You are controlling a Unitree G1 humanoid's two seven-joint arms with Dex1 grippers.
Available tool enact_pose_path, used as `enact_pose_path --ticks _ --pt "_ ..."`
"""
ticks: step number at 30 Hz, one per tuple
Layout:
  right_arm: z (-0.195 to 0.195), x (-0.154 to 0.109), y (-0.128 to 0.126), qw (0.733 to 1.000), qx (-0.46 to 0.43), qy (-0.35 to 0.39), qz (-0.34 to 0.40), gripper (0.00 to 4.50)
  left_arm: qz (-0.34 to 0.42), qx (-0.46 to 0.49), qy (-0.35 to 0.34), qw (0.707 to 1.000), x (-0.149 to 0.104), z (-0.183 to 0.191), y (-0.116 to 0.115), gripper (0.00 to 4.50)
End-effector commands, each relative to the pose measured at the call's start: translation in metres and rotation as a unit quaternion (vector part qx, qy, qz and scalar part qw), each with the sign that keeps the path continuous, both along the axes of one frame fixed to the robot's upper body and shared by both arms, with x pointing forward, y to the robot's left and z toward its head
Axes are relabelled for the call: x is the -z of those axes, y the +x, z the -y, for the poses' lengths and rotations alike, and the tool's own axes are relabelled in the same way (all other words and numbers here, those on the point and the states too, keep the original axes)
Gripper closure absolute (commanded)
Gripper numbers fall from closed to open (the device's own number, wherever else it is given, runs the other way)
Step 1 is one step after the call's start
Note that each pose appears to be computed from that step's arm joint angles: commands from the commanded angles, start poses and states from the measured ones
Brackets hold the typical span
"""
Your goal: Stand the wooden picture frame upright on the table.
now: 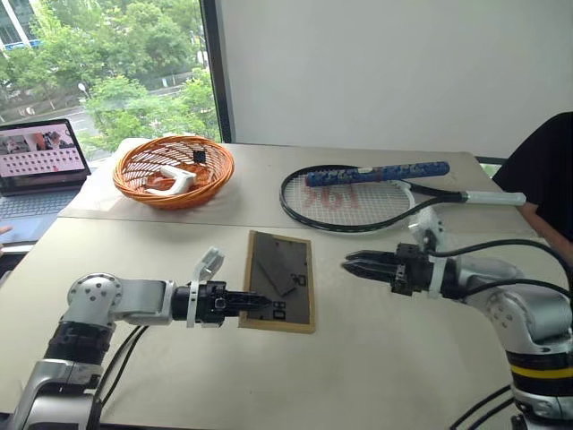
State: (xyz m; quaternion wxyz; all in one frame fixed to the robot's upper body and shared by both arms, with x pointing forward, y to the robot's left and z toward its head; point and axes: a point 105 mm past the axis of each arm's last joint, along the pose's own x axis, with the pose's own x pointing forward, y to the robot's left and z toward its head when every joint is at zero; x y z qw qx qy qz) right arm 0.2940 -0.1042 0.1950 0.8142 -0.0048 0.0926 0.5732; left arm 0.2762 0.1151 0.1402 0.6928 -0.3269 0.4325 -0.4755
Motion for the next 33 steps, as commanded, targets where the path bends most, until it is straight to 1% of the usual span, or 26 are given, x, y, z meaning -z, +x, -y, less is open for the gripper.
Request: enact_pose_path --ticks 1,2,3,5,10,12,15,19,21,24,26,28,30,32,33 --pt "-0.022 0.003 -0.002 0.999 -0.038 -0.014 -0.02 1.34 0.03 0.027 -0.012 0.999 -0.013 0.006 0.001 3.34" --pt "-0.025 0.005 0.0 0.999 -0.038 -0.016 -0.024 1.1 0.033 0.031 -0.01 0.999 -0.013 0.007 0.0 3.34" --pt "-0.027 0.007 0.001 0.999 -0.041 -0.018 -0.027 0.68 0.035 0.035 -0.009 0.999 -0.014 0.007 -0.001 3.34" --pt "-0.033 0.011 -0.001 0.997 -0.059 -0.023 -0.037 0.02 0.038 0.042 -0.009 0.998 -0.014 0.008 -0.002 3.34" --pt "-0.054 0.02 -0.002 0.996 -0.084 -0.026 -0.033 0.02 0.036 0.06 -0.017 0.997 -0.015 0.012 -0.006 3.34" --pt "-0.062 0.014 -0.007 0.995 -0.102 -0.008 -0.022 0.02 0.029 0.056 -0.019 0.998 -0.015 0.011 -0.003 3.34" --pt "-0.067 0.0 -0.015 0.991 -0.126 0.024 0.024 0.02 0.012 0.048 -0.021 0.999 -0.014 0.009 0.003 3.34" --pt "-0.061 -0.016 -0.021 0.988 -0.126 0.049 0.08 0.02 -0.023 0.032 -0.037 0.999 -0.012 0.002 0.01 3.34" --pt "-0.056 -0.021 -0.022 0.985 -0.117 0.049 0.113 0.02 -0.033 0.026 -0.05 0.998 -0.013 -0.001 0.011 3.34" --pt "-0.047 -0.021 -0.019 0.982 -0.091 0.024 0.162 0.02 -0.042 0.032 -0.069 0.996 -0.016 -0.005 0.007 3.34" --pt "-0.036 -0.016 -0.007 0.98 -0.052 -0.013 0.191 0.02 -0.042 0.04 -0.078 0.995 -0.018 -0.005 0.004 3.34" --pt "-0.018 -0.009 0.005 0.974 -0.013 -0.06 0.22 0.02 -0.037 0.048 -0.083 0.995 -0.021 -0.008 -0.001 3.34" --pt "0.003 -0.009 0.014 0.967 0.021 -0.083 0.239 0.02 -0.037 0.045 -0.094 0.994 -0.026 -0.013 -0.001 3.34" --pt "0.023 -0.012 0.02 0.952 0.056 -0.106 0.28 0.02 -0.032 0.04 -0.098 0.994 -0.03 -0.02 -0.002 3.34" --pt "0.03 -0.011 0.023 0.939 0.067 -0.13 0.31 0.02 -0.029 0.04 -0.096 0.994 -0.03 -0.022 -0.003 3.34"
